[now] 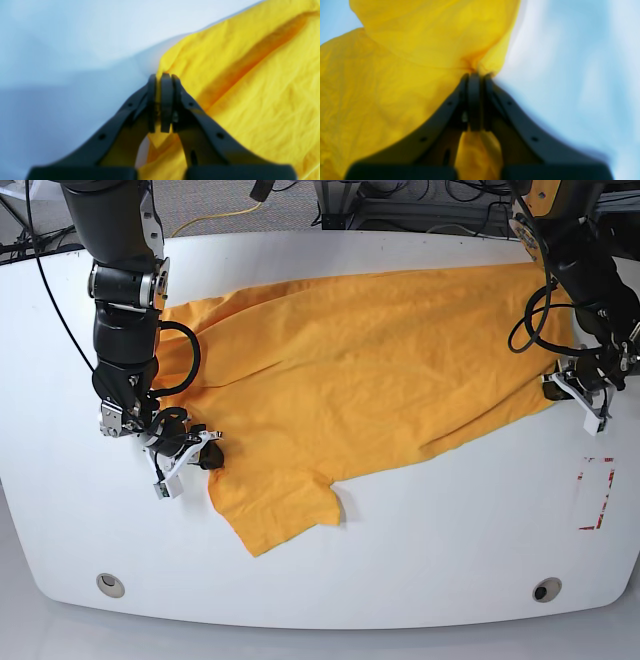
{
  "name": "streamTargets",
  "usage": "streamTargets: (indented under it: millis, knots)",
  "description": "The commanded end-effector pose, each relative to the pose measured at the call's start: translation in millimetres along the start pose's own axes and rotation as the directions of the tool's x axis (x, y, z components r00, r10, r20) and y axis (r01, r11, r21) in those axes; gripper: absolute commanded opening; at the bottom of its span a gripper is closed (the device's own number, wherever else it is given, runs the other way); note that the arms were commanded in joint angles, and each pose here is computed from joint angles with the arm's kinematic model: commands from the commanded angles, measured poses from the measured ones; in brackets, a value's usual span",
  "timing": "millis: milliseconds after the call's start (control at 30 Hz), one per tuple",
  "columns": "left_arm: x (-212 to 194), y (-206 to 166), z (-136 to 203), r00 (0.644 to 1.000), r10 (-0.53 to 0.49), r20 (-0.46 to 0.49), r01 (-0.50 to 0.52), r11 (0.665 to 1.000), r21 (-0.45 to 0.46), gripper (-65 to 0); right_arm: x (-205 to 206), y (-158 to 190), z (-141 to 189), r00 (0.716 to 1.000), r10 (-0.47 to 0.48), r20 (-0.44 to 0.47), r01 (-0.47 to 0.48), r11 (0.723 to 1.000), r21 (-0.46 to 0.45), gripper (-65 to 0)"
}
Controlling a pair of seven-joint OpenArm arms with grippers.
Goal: Fold the T-shirt properly
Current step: 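Lift the hem with both grippers and flip it over the shirt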
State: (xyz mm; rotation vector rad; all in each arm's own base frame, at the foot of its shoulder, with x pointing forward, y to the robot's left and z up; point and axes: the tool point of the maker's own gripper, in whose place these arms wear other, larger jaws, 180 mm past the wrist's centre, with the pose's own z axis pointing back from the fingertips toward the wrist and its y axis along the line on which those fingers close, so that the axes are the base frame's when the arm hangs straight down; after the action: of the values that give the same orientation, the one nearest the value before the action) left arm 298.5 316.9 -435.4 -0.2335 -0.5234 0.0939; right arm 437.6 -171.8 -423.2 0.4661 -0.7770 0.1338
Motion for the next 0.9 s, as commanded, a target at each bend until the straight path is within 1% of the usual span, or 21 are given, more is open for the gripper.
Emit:
streamTargets:
  millis: [0,67,133,200,233,333,400,467,600,667,733,800,867]
  knots:
    - [-38.6,3.7,-4.0,0.985,-0.008,-0.170,0.015,0.999,0.036,-65.0,26.6,-2.4,5.6,0.998,0.026,0.052,-0.026,1.000,-0.004,-65.0]
    - [-36.9,3.5,-3.9,0.986,-0.009,-0.165,0.015,0.999,0.035,-65.0,42.8,0.3,9.8,0.994,0.059,0.089,-0.058,0.998,-0.008,-65.0]
    - [-27.7,3.6,-1.7,0.989,-0.019,-0.144,0.025,0.999,0.041,-65.0,50.8,2.8,13.5,0.991,0.088,0.101,-0.087,0.996,-0.012,-65.0]
    - [-3.9,6.3,8.6,0.995,-0.053,-0.081,0.059,0.996,0.074,-65.0,53.5,4.7,18.3,0.989,0.123,0.088,-0.121,0.992,-0.020,-65.0]
    - [4.5,7.3,13.9,0.996,-0.071,-0.059,0.077,0.993,0.090,-65.0,61.6,7.1,21.5,0.984,0.147,0.096,-0.145,0.989,-0.025,-65.0]
    - [27.1,-1.9,21.7,0.987,-0.156,-0.030,0.159,0.981,0.113,-65.0,78.0,13.5,31.4,0.970,0.217,0.108,-0.214,0.976,-0.044,-65.0]
    - [46.2,-12.3,29.5,0.972,-0.233,-0.002,0.231,0.964,0.134,-65.0,90.1,18.7,38.7,0.958,0.262,0.119,-0.257,0.965,-0.058,-65.0]
    - [59.4,-19.0,36.7,0.959,-0.281,0.024,0.274,0.949,0.153,-65.0,98.7,22.2,43.5,0.949,0.289,0.127,-0.282,0.957,-0.068,-65.0]
    - [94.5,-36.8,59.5,0.915,-0.390,0.098,0.364,0.907,0.213,-65.0,115.4,26.9,53.9,0.931,0.340,0.135,-0.330,0.939,-0.092,-65.0]
    - [116.3,-45.4,73.5,0.891,-0.431,0.147,0.389,0.888,0.246,-65.0,129.2,30.4,60.7,0.917,0.370,0.150,-0.357,0.928,-0.108,-65.0]
    - [128.8,-47.8,84.9,0.879,-0.449,0.160,0.397,0.876,0.275,-65.0,147.1,34.8,68.4,0.901,0.400,0.168,-0.382,0.915,-0.126,-65.0]
    - [142.7,-50.3,95.7,0.872,-0.459,0.172,0.398,0.867,0.299,-65.0,158.6,36.6,73.4,0.892,0.418,0.171,-0.398,0.907,-0.140,-65.0]
    - [162.7,-54.1,111.1,0.856,-0.475,0.203,0.397,0.856,0.330,-65.0,177.7,41.4,81.1,0.877,0.442,0.190,-0.418,0.895,-0.157,-65.0]
